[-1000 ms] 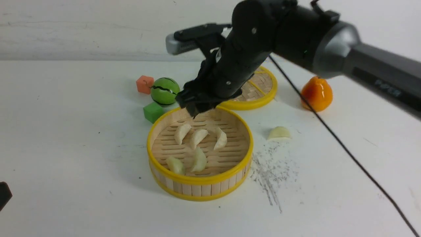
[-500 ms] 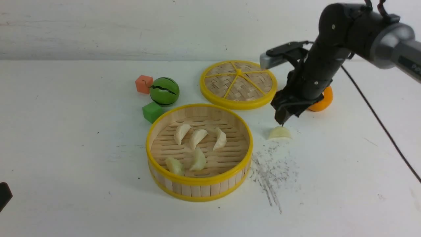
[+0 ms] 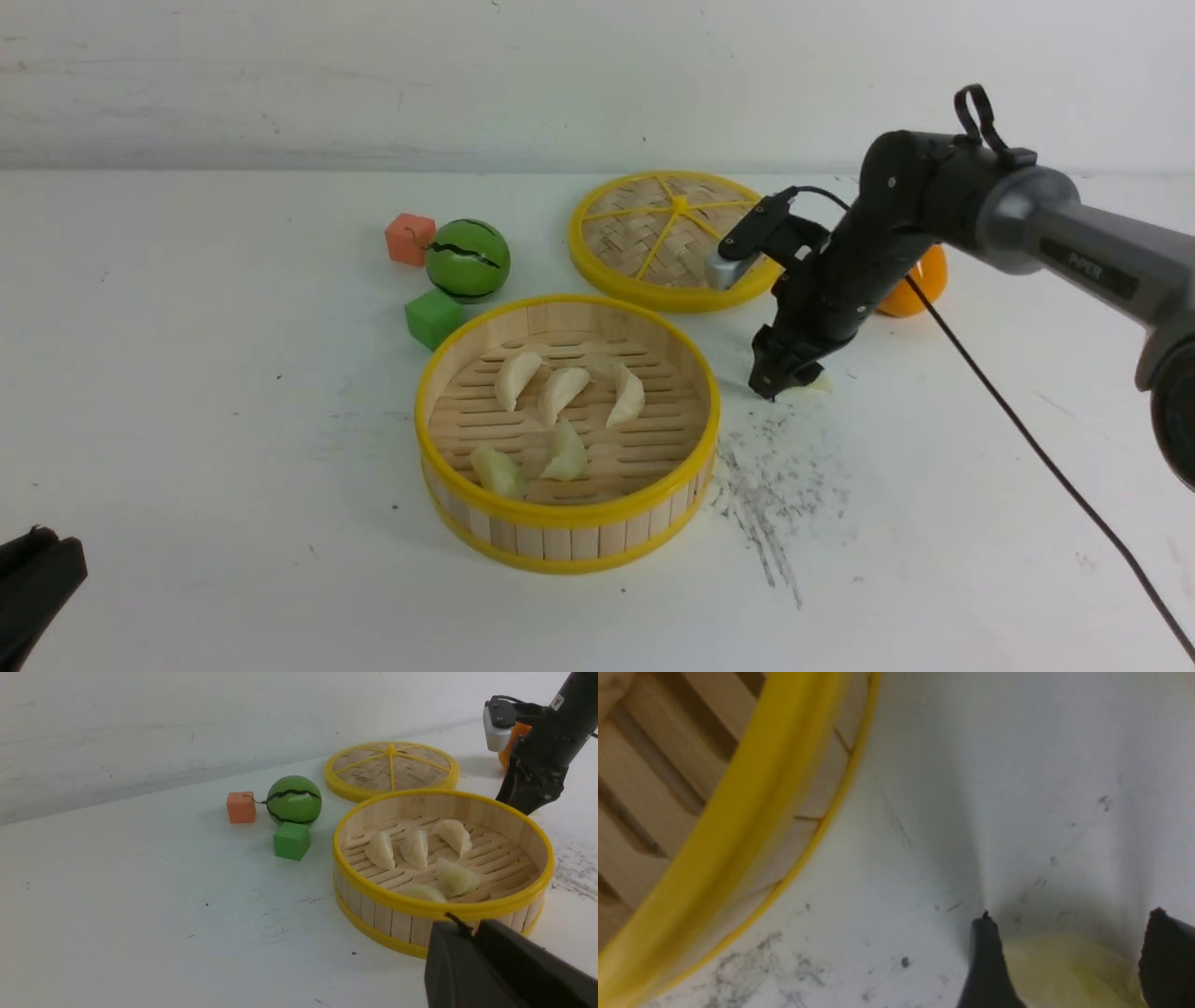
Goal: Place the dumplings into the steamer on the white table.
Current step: 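Reach for and grasp a dumpling lying on the table beside the steamer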
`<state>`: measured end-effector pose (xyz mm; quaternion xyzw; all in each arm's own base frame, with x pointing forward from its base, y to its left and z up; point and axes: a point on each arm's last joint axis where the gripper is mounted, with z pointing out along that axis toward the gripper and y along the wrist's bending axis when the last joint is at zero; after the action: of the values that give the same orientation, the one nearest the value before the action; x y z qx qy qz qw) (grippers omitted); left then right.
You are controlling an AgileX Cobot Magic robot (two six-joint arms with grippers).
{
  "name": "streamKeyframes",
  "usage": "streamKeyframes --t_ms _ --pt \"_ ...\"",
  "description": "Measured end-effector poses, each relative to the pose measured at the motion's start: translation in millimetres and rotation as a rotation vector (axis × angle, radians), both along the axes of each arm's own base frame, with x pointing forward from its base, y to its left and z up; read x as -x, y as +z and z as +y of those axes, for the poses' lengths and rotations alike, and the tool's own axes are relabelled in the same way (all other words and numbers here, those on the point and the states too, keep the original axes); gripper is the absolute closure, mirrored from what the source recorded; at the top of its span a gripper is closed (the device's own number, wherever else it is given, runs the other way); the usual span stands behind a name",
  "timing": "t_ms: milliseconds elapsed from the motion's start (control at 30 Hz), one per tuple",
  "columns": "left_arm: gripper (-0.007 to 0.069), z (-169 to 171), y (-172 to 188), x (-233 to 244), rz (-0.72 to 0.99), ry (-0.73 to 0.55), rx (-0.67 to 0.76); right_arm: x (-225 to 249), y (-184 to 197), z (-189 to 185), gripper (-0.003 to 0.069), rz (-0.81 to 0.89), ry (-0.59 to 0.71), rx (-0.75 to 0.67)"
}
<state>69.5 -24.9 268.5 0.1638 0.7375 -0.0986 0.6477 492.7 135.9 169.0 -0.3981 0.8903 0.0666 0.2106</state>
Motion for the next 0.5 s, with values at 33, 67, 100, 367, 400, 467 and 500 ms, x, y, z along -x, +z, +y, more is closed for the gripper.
streamKeyframes --t_ms 33,67,100,367,400,467,500 --pt "0.0566 -0.3 0.4 -0.2 -0.004 -0.002 0.001 0.1 -0.1 -0.2 0.0256 0.008 -0.021 -0.005" --pt "0.0566 -0.7 1.0 -0.3 -0.01 -0.006 0.003 0.5 -0.4 -0.6 0.0271 0.02 -0.046 -0.009" --pt "0.0566 -0.8 1.2 -0.3 -0.013 -0.007 0.003 0.8 -0.5 -0.4 0.0283 0.026 -0.056 -0.009" --pt "0.0565 -1.8 3.6 -0.1 -0.037 -0.018 0.012 5.2 -0.2 -3.9 0.0319 0.124 -0.241 0.007" --pt "0.0564 -2.1 4.0 -0.1 -0.042 -0.021 0.014 6.0 0.0 -4.5 0.0319 0.137 -0.259 0.01" --pt "0.0561 -2.3 4.5 0.0 -0.047 -0.023 0.017 7.7 0.5 -5.6 0.0319 0.161 -0.289 0.015" --pt "0.056 -2.4 4.8 0.0 -0.05 -0.024 0.017 9.8 2.2 -6.4 0.032 0.18 -0.304 0.022"
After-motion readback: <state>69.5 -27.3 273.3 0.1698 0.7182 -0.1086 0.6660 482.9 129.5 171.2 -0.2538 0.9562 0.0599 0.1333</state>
